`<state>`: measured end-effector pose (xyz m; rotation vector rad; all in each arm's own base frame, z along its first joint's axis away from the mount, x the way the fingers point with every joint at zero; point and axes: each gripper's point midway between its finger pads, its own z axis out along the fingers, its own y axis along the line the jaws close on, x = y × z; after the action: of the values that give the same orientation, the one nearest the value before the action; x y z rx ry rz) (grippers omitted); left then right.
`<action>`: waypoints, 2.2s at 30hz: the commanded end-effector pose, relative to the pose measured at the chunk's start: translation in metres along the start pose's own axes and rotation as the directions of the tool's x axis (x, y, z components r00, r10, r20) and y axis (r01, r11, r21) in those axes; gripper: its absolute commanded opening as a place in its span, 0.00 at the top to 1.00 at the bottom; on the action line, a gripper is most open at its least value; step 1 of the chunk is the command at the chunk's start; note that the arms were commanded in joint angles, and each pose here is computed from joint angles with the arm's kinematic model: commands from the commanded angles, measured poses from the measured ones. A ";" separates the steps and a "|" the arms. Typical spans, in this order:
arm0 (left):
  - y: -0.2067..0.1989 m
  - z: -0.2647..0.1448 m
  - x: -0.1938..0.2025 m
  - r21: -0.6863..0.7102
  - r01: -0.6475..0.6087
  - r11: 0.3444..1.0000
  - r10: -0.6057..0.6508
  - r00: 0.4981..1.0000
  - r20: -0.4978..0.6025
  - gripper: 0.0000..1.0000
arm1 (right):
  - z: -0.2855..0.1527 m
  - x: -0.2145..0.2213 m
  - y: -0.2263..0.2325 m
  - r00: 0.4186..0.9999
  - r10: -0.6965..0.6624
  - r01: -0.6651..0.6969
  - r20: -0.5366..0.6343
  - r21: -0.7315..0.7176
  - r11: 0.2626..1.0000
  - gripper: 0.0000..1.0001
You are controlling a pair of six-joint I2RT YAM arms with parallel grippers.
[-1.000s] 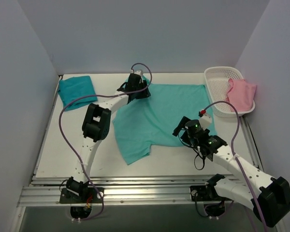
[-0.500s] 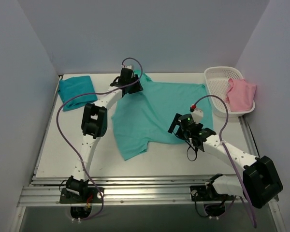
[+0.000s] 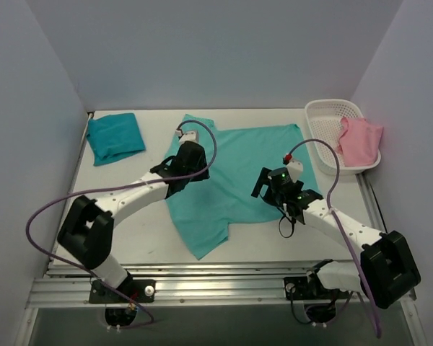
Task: Fold and stack the t-shirts
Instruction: Flatten the tshirt out
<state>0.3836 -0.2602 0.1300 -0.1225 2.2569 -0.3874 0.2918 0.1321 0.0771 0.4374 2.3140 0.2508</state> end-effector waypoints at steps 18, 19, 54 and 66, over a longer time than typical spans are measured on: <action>0.011 -0.033 0.070 -0.023 0.000 1.000 0.001 0.999 0.045 0.53 | -0.023 0.000 0.004 0.999 0.020 -0.016 0.037 -0.088 0.996 0.02; 0.014 -0.015 0.079 -0.040 -0.023 0.999 0.023 1.000 0.013 0.53 | -0.022 0.000 0.004 0.999 0.019 -0.016 0.037 -0.086 0.996 0.02; 0.065 0.123 -0.103 -0.010 0.133 0.991 -0.132 0.990 0.059 0.55 | -0.016 -0.030 -0.022 0.994 0.055 -0.059 0.099 0.041 0.997 0.00; 0.019 -0.027 -0.198 0.151 0.095 0.984 -0.134 0.954 0.270 0.48 | -0.025 0.017 -0.039 0.984 0.176 -0.176 -0.010 0.029 0.984 0.00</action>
<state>0.5186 -0.1958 0.2380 -0.2614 2.0239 -0.5008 0.2693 0.0980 0.1080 0.6118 2.1896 0.3057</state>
